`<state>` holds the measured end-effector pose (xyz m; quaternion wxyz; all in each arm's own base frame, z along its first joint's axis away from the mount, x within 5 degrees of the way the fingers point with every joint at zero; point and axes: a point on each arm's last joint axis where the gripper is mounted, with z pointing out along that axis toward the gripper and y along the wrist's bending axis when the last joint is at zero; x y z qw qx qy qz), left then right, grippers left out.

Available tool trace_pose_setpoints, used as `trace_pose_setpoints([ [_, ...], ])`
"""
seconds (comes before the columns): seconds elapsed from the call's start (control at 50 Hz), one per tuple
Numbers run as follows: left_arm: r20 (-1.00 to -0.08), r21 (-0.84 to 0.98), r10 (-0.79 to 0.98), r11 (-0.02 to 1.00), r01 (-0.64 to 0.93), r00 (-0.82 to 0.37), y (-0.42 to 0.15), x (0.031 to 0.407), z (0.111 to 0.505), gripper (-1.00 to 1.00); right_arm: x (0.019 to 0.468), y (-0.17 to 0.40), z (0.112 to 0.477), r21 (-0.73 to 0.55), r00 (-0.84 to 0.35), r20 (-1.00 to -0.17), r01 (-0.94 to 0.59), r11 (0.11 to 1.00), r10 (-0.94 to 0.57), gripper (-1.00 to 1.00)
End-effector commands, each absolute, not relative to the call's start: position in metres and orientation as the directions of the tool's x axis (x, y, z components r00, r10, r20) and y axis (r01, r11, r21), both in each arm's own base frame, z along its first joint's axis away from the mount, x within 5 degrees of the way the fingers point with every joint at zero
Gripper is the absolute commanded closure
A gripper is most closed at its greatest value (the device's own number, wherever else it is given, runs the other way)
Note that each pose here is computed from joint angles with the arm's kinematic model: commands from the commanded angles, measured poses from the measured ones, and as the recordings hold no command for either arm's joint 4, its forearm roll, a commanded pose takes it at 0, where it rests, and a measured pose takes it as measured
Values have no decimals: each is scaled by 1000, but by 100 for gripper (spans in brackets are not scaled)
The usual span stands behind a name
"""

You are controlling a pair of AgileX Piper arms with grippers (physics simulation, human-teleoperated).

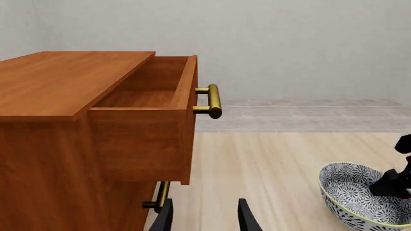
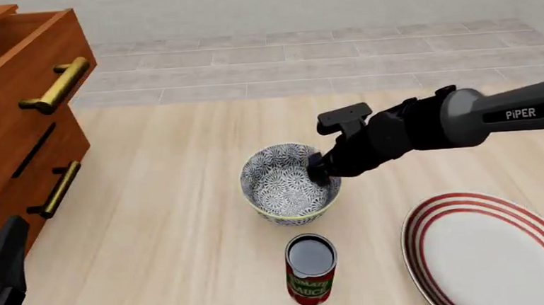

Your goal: Put the bowl on the plate.

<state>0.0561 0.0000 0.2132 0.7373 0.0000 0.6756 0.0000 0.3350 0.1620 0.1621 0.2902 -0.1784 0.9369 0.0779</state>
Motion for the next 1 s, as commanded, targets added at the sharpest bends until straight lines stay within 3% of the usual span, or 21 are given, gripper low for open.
trace_pose_setpoints([
  [0.02,-996,0,0,1000,0,87,0,56,213,-100,333,162,150,46,-781,-555,-374,926,-287,-100],
  [0.12,-996,0,0,1000,0,87,0,56,213,-100,334,160,149,45,-778,-561,-371,928,-284,-100],
  [0.14,-996,0,0,1000,0,87,0,56,213,-100,335,160,151,40,-773,-564,-378,925,-291,100],
  [0.5,-996,0,0,1000,0,87,0,56,213,-100,340,163,165,35,-756,-583,-388,921,-296,100],
  [1.0,-996,0,0,1000,0,87,0,56,213,-100,343,165,228,28,-687,-670,-404,914,-283,100],
])
